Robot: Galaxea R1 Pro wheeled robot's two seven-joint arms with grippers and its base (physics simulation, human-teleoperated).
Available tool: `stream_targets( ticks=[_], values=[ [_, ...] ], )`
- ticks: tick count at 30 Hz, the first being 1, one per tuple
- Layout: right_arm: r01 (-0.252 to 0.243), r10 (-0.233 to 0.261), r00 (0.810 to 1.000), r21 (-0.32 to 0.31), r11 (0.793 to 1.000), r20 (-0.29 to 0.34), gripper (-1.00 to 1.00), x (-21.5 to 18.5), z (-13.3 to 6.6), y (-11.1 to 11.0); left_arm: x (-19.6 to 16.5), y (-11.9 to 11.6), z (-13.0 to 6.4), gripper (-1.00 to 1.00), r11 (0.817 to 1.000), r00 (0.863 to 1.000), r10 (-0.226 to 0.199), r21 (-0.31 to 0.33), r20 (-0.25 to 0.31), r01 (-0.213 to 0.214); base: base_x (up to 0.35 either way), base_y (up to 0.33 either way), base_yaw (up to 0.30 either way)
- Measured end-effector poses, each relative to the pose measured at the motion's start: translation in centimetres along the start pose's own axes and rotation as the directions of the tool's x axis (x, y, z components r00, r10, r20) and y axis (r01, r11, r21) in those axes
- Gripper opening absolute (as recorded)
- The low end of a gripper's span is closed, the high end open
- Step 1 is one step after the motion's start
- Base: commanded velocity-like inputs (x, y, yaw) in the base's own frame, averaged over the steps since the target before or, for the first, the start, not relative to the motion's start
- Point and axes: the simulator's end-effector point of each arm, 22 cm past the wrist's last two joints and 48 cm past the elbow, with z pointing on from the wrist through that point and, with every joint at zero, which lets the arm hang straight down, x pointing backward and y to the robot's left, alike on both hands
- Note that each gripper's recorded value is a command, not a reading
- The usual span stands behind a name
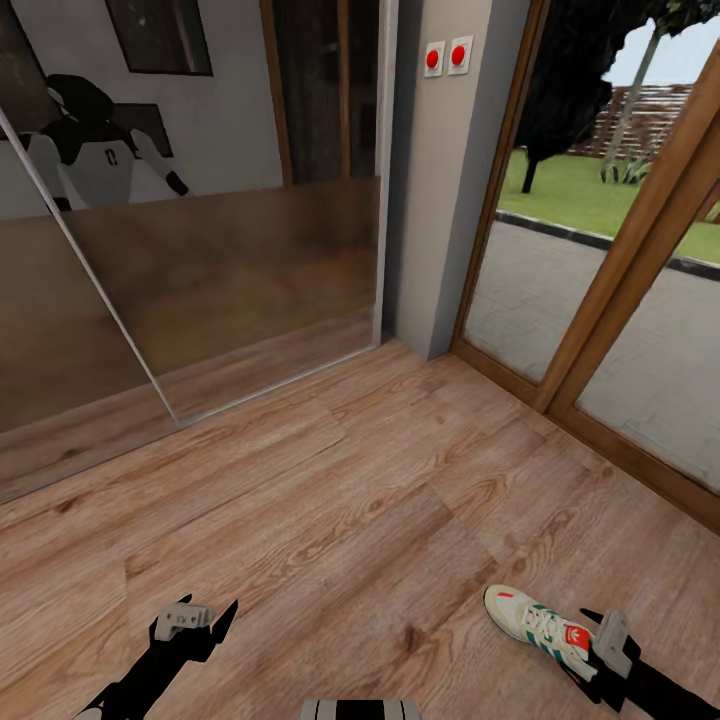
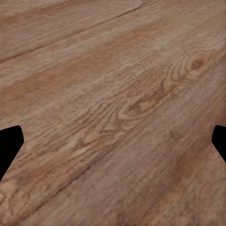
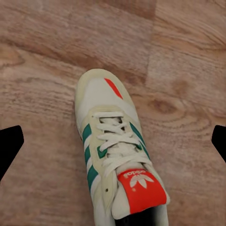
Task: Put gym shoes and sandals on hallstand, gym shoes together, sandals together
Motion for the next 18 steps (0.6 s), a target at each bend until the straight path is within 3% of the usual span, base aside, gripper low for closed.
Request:
stream_targets(
  ticks=[10,18],
  values=[
    [0.007,-0.007,1.000,-0.026,1.000,-0.002,1.00,-0.3,0.3,0.3,0.0,0.0,0.0,1.00,1.000,1.000,0.001,0.000,-0.001,-0.001,0.000,0.000,0.000],
    [0.007,-0.008,1.000,-0.109,0.994,-0.002,1.00,-0.3,0.1,1.7,0.0,0.0,0.0,1.00,1.000,1.000,0.002,0.000,-0.001,-0.002,0.000,0.000,0.000]
  ],
)
